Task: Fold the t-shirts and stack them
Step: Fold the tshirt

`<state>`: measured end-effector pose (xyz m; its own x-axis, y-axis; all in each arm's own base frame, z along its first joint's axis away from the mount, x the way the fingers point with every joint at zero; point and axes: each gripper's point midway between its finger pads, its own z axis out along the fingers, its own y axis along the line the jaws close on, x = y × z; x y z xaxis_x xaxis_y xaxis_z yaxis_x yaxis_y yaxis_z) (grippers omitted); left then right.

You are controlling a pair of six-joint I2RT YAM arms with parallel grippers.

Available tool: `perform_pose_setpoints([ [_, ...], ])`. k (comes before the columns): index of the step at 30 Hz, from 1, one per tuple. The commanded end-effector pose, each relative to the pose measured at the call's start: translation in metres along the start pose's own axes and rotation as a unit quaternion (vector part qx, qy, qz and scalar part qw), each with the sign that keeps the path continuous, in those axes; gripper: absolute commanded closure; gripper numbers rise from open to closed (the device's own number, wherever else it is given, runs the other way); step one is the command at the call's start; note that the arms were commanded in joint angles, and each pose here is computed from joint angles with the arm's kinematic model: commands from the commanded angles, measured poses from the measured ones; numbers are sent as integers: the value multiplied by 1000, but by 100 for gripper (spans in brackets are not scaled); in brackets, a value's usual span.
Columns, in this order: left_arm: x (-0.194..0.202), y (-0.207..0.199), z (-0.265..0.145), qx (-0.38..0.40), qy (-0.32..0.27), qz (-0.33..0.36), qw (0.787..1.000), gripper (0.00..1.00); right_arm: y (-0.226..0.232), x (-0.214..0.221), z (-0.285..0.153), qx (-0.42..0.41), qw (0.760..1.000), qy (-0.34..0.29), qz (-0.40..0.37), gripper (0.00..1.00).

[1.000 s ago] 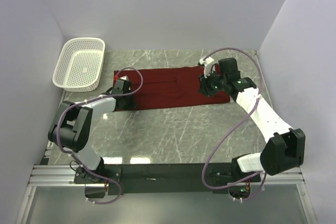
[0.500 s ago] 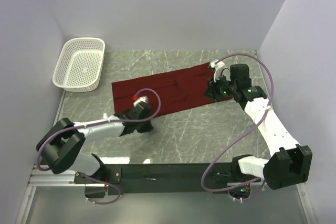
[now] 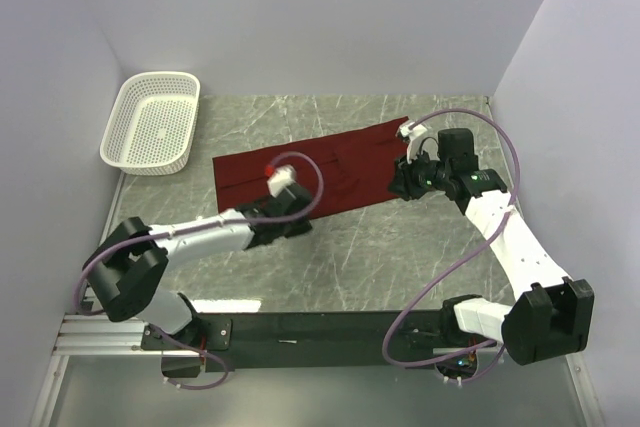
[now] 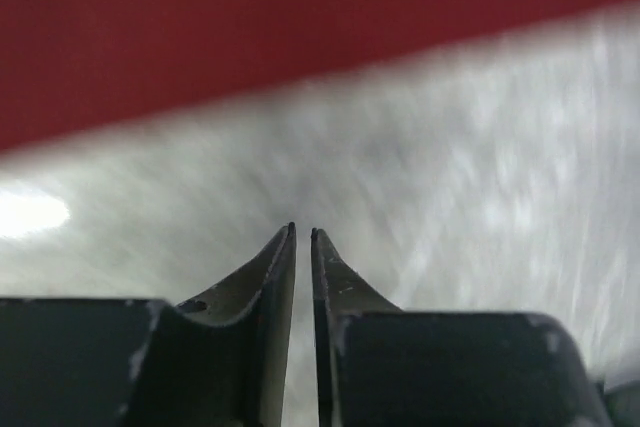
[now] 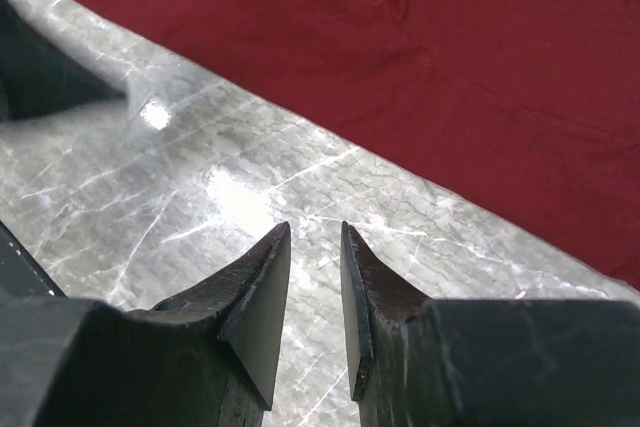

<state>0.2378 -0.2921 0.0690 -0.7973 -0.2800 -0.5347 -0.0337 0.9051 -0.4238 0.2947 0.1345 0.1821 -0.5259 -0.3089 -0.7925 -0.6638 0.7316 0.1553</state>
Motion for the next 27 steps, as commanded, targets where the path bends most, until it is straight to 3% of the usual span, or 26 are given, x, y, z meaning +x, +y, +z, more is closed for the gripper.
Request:
perform_pose_setpoints([
  [1,-60,35,7,-33,-52,-26,998,82,0,-5,0,-6,1000,-14,-5,66],
  [6,-88,84,35,-83,-41,-26,995,90,-1,-1,0,-3,1000,-16,-4,66],
  [11,-95,99,52,-111,-28,-11,993,95,-5,1,-1,-3,1000,-15,4,66],
  [19,-63,105,71,-109,27,0,994,99,-9,-1,-5,-1,1000,-21,12,65],
  [27,4,69,70,-81,85,51,992,99,-10,-2,-9,1,1000,-26,15,65],
])
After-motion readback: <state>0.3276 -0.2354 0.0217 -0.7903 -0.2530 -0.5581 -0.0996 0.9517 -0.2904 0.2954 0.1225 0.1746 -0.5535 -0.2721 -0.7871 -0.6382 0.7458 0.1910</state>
